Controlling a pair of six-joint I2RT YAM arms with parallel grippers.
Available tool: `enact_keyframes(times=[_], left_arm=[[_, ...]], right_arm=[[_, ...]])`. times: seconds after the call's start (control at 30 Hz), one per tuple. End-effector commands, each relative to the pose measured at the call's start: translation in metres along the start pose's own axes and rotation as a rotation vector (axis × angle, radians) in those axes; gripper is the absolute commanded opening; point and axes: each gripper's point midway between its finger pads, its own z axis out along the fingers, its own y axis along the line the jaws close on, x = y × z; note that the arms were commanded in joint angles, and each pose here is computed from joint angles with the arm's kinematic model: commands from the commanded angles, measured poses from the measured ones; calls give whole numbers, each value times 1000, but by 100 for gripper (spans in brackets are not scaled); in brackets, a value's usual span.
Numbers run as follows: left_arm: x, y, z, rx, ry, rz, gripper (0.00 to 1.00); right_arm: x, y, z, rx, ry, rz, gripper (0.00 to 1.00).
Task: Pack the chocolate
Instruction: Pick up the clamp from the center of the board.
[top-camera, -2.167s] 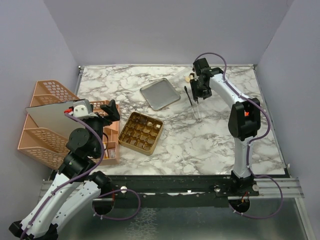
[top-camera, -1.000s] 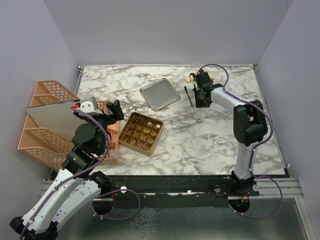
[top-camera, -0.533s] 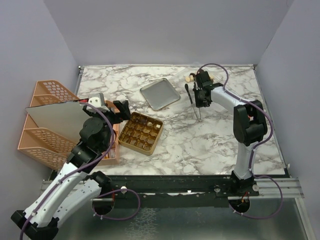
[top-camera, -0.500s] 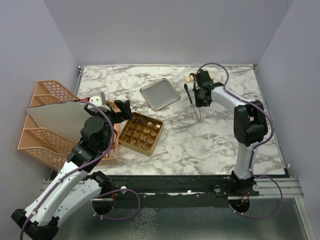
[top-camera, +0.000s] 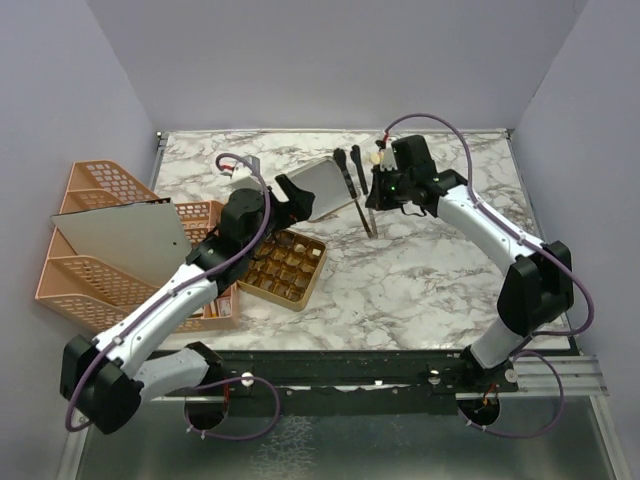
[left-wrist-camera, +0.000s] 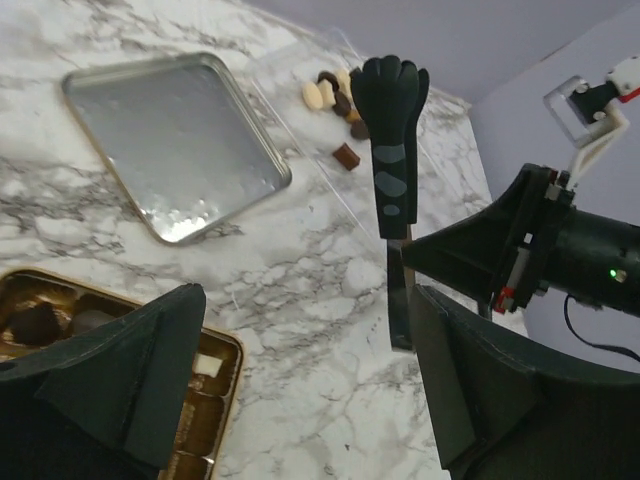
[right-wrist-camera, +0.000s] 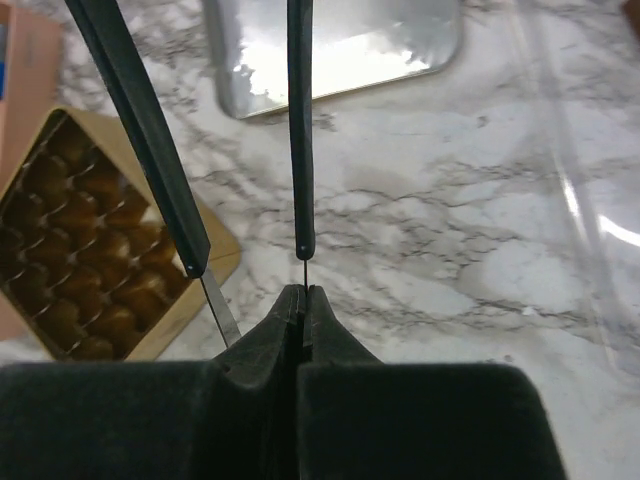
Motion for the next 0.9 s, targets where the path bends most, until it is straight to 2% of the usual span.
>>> enact_keyframes(times=[0.0, 0.3, 0.5, 0.63, 0.73, 0.87], left_arm=[[4, -43, 25, 128, 60, -152, 89], [2, -63, 58, 154, 75, -152, 92], [12, -64, 71, 137, 117, -167, 84], [20, -57, 79, 108, 130, -174, 82], [25, -56, 83, 105, 139, -173, 75], [28, -57, 87, 114, 143, -170, 62]], right_arm=[[7, 54, -14, -188, -16, 22, 1], [11, 86, -30, -274, -42, 6, 0], [9, 90, -40, -282, -71, 5, 1], [7, 94, -42, -297, -82, 7, 1], [7, 95, -42, -299, -75, 1, 1], [8, 95, -42, -298, -76, -2, 1]])
